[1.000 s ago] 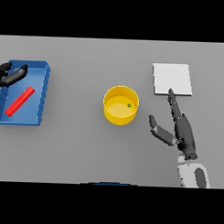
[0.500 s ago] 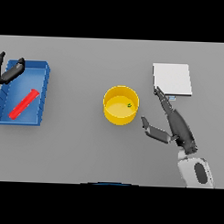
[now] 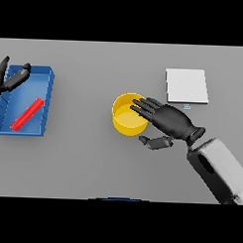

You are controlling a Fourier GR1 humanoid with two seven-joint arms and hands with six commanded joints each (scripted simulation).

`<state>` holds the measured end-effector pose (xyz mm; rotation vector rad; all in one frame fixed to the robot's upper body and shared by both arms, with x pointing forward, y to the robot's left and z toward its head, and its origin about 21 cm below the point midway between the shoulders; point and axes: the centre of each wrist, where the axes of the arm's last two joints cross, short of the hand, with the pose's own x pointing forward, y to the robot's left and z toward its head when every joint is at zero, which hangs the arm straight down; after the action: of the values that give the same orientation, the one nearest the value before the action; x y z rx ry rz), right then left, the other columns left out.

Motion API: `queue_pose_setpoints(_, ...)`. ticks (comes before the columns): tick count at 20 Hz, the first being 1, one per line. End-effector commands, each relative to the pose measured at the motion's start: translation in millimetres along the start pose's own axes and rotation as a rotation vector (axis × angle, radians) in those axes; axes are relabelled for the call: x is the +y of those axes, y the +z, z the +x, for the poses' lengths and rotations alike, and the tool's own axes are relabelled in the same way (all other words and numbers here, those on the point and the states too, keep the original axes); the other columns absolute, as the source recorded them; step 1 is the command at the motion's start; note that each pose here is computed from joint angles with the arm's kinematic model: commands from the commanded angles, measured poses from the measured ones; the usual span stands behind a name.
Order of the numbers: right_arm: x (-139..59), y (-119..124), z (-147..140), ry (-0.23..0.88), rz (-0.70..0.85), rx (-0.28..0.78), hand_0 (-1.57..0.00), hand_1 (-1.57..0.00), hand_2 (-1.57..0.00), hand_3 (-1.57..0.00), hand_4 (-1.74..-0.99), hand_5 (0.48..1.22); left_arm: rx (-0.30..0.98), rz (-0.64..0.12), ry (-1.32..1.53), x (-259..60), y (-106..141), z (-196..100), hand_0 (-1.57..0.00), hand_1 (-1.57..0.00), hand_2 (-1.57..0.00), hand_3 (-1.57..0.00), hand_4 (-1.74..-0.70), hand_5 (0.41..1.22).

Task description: Pick up the red beaker and tilt it to pour out 1 green nut into yellow bowl. Pick up the yellow bowl and place it on the metallic measuring scale.

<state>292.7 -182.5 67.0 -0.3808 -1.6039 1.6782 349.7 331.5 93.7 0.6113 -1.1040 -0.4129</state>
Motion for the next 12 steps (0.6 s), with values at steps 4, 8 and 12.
queue_pose_setpoints(4,-7.2,-22,0,0.116,0.143,-0.074,0.0,0.0,0.0,0.0,-1.212,0.705,-0.003,-0.003,0.015,4,0,-2,0.0,0.0,0.0,0.0,-0.72,0.684)
queue_pose_setpoints(8,-4.0,-45,3,0.193,0.263,-0.058,0.0,0.0,0.0,0.0,-1.223,0.704,-0.01,-0.005,0.016,6,0,-1,0.0,0.0,0.0,0.0,-0.72,0.688)
queue_pose_setpoints(12,-0.7,-63,0,0.254,0.343,-0.048,0.0,0.0,0.0,0.0,-1.239,0.705,-0.024,-0.007,0.03,8,1,-1,0.0,0.0,0.0,0.0,-0.72,0.687)
